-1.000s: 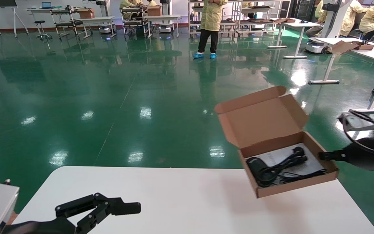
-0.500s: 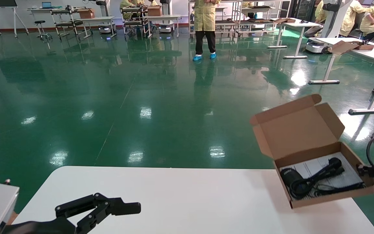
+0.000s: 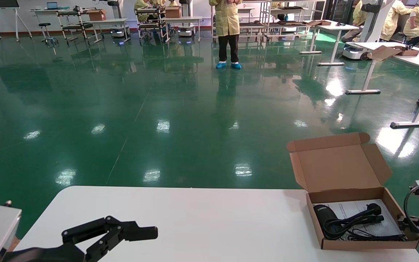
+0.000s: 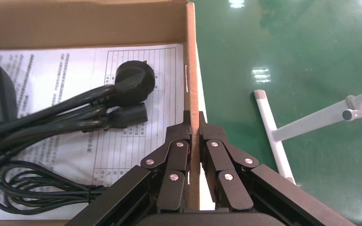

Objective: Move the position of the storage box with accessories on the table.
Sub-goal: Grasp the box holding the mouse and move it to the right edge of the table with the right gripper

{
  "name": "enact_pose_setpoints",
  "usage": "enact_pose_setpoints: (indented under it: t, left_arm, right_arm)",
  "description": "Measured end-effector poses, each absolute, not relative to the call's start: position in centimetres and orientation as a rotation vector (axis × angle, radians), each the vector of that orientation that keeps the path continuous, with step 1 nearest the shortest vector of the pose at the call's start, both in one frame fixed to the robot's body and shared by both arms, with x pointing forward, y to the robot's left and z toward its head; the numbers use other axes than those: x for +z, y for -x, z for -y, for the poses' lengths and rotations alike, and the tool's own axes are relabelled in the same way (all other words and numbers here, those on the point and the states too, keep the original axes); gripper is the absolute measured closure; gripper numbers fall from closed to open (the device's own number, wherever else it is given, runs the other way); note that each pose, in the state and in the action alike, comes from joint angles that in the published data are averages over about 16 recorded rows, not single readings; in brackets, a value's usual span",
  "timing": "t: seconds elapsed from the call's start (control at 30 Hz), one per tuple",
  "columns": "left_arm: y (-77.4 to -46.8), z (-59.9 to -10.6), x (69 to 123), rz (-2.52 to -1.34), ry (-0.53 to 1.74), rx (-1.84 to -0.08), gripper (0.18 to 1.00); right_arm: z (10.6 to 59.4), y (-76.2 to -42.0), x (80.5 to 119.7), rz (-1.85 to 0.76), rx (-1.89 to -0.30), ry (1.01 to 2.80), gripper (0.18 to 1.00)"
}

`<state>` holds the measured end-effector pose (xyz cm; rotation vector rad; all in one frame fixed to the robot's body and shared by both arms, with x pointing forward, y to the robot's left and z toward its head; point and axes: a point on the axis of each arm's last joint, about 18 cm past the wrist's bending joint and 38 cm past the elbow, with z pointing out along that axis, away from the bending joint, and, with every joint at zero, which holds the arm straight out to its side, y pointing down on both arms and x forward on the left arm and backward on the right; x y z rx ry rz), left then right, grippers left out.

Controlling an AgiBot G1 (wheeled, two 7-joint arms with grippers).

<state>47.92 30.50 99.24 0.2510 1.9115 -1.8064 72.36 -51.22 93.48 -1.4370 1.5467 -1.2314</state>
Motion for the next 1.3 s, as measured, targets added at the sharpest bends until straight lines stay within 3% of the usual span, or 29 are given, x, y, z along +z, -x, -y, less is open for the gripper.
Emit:
enact_pose_setpoints:
  t: [0.5, 0.93, 1.3]
  left_arm:
    - [-47.9, -30.5, 99.2, -1.911, -0.251, -1.806, 0.184]
    - [-47.9, -30.5, 99.2, -1.911, -0.251, -1.806, 0.184]
    - [-47.9, -30.5, 99.2, -1.911, -0.251, -1.806, 0.184]
  right_arm:
    - [50.1, -73.0, 90.1, -1.556, -1.215, 1.452, 0.978]
    - [49.6, -73.3, 90.6, -1.53, -1.224, 1.463, 0.979]
    - [49.8, -73.3, 91.3, -1.518, -1.239, 1.465, 0.93]
